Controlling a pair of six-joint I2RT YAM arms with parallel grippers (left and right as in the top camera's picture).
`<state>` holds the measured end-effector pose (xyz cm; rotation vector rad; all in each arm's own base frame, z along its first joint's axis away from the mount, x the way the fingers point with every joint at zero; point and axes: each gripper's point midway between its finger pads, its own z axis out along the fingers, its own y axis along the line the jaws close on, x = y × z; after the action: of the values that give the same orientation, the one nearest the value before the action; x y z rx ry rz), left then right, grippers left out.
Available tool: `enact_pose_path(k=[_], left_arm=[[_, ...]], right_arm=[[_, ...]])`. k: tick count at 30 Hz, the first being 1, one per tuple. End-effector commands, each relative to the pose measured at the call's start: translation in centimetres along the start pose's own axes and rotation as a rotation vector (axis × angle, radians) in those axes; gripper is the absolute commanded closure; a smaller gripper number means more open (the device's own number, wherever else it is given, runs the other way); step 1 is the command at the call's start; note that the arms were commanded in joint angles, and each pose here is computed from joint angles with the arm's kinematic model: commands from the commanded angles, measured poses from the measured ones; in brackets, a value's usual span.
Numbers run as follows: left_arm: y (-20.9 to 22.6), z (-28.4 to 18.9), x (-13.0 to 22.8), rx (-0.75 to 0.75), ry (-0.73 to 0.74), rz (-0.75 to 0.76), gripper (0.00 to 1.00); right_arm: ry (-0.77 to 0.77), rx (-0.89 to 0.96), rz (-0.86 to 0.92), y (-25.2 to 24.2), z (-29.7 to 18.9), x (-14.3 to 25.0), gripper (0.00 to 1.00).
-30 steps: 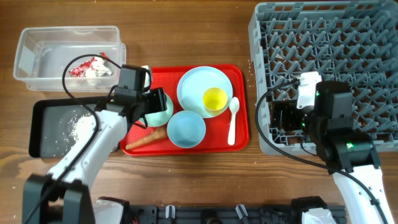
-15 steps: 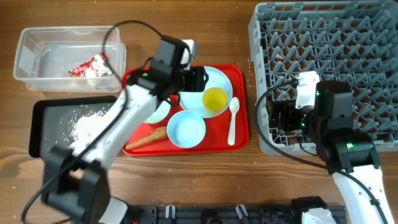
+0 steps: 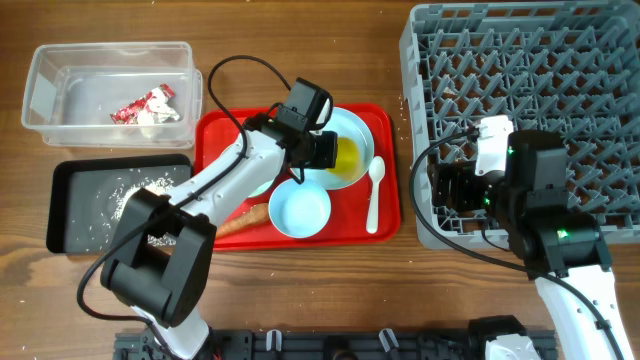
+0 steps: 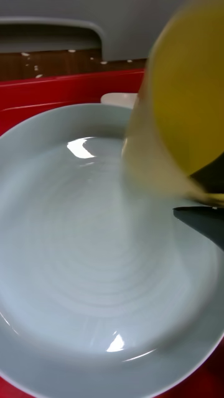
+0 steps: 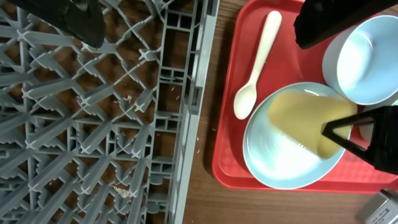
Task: Sort waste into correct bins and load items into the dishwasher rack
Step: 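Grasp the yellow cup on the blue plate with the left gripper and lift, then hand the yellow cup from the left gripper to the right gripper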
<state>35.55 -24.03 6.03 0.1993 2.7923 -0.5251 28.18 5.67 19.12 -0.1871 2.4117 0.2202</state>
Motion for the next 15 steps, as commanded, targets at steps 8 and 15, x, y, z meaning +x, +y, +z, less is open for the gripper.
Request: enact_pose_path(k=[8,15], left_arm=[[-0.4,-6.4,-3.5,0.325,-0.060,-0.105,0.96],[-1.9,-14.5,-4.6,0.884,-0.014,-0.139,0.96]], right_arm=[[-0.070,0.117,0.107,-2.1,-0.3,-1.9,0.00],[-0.109,-0.483,0.026,7.3,2.7,-5.3,0.00]])
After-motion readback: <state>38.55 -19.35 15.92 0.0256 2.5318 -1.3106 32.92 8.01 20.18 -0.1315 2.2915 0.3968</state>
